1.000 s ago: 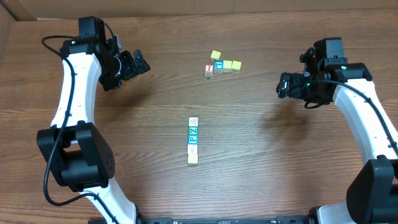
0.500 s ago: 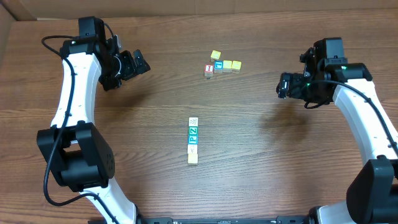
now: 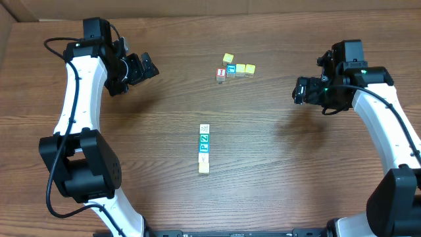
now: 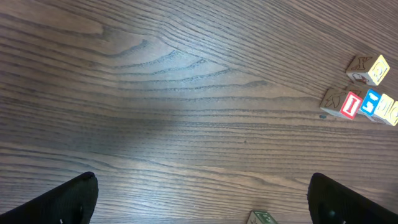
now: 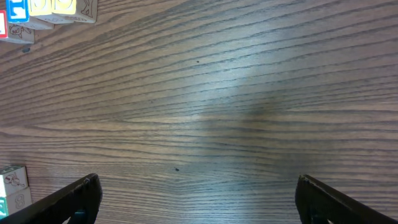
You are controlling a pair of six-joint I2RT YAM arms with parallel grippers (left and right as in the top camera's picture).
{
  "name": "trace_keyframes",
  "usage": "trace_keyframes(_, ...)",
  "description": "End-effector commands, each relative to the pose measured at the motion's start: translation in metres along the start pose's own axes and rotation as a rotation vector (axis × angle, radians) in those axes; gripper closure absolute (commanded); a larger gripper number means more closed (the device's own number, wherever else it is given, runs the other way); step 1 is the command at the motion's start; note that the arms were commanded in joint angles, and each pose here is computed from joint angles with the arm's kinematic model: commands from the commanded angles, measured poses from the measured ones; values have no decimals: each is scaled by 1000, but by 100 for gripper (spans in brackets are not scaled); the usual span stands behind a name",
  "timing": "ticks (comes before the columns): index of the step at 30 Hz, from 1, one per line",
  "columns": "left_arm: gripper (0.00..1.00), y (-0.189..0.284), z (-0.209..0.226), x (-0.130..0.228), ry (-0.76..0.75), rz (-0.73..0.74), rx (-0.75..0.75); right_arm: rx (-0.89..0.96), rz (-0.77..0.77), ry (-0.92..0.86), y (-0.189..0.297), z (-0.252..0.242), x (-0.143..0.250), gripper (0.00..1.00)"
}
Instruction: Flip 5 blocks
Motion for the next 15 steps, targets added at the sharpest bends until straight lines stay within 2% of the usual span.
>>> trace_keyframes(1,0,1,-3,0,-3,-4,9,3,-86,9,27,4,-8,0)
trace_keyframes(8,0,1,-3,0,-3,-4,9,19,-276,43,93,16,-9,0)
trace_keyframes(15,0,1,-3,0,-3,-4,8,55,-503,85,171,29,7,0)
Point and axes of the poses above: each gripper's point midway between its finger pads, its own y axis back along the fingers, its own z axis along the line the jaws close on, x = y × z, the point moved 5 cm from there along y, back along the fingers, and after that the axes turned 15 degrees about y, right-handed, at the moved point
